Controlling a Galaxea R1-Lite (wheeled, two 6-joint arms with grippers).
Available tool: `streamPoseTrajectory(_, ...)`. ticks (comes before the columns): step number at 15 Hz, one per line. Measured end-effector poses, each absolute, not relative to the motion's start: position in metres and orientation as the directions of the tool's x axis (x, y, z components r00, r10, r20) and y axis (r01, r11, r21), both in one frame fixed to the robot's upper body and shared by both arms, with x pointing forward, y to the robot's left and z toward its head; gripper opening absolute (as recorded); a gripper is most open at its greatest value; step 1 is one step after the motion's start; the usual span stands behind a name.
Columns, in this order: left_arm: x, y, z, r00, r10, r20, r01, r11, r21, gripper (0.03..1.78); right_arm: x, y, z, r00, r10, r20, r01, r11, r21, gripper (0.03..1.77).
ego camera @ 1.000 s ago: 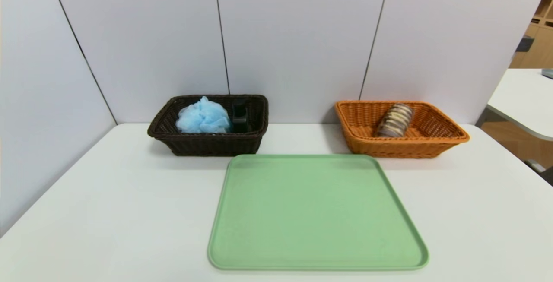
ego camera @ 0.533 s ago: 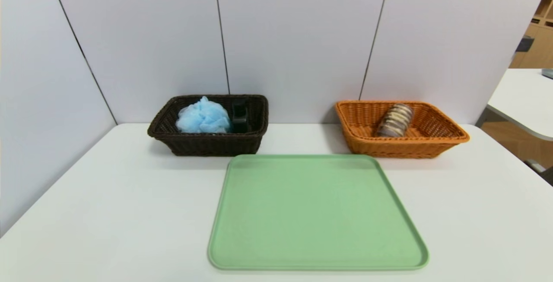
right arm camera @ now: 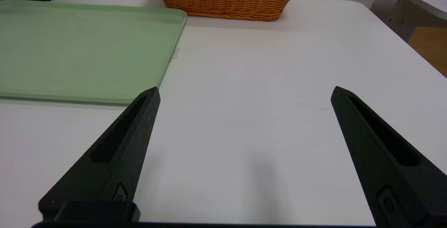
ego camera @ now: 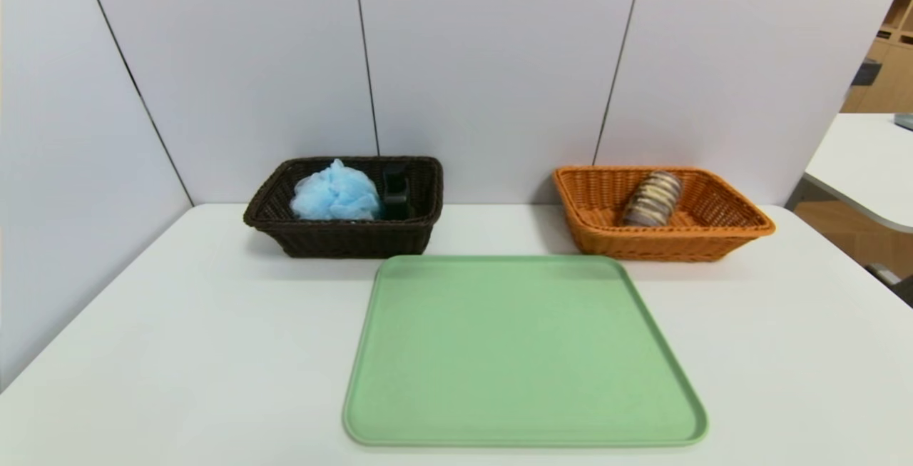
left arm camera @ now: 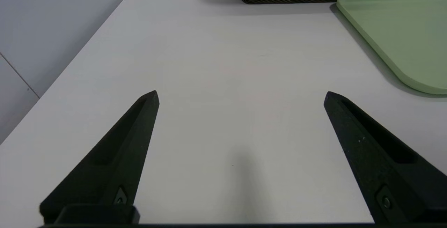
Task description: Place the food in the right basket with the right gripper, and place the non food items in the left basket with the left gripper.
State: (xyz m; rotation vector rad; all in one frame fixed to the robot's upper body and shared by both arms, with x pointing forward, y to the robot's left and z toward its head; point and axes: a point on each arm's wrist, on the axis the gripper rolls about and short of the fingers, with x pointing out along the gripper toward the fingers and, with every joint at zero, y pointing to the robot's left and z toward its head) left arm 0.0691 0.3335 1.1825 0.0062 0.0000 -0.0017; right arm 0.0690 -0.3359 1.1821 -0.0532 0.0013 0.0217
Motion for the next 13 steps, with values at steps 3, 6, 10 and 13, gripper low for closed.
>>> streamPoseTrajectory(3,0.0691,0.3335,1.1825,1.000,-0.002,0.000,0.002,1.000,0.006,1.69,0.0690,-0.3359,1.1821,1.000,0.021,-0.001,-0.021,0.998,-0.053,1.69)
streamPoseTrajectory(6,0.0691,0.3335,1.1825,1.000,-0.002,0.000,0.002,1.000,0.006,1.69,0.0690,-0.3359,1.1821,1.000,0.021,-0.001,-0.021,0.998,-0.053,1.69)
streamPoseTrajectory(10,0.0691,0.3335,1.1825,1.000,-0.002,0.000,0.002,1.000,0.006,1.69,0.0690,-0.3358,1.1821,1.000,0.026,-0.002,-0.026,0.998,-0.059,1.69)
streamPoseTrajectory(13,0.0691,0.3335,1.1825,1.000,-0.001,0.000,0.001,1.000,0.006,1.69,0.0690,-0.3361,1.1824,1.000,0.015,0.001,-0.015,1.000,-0.019,1.69)
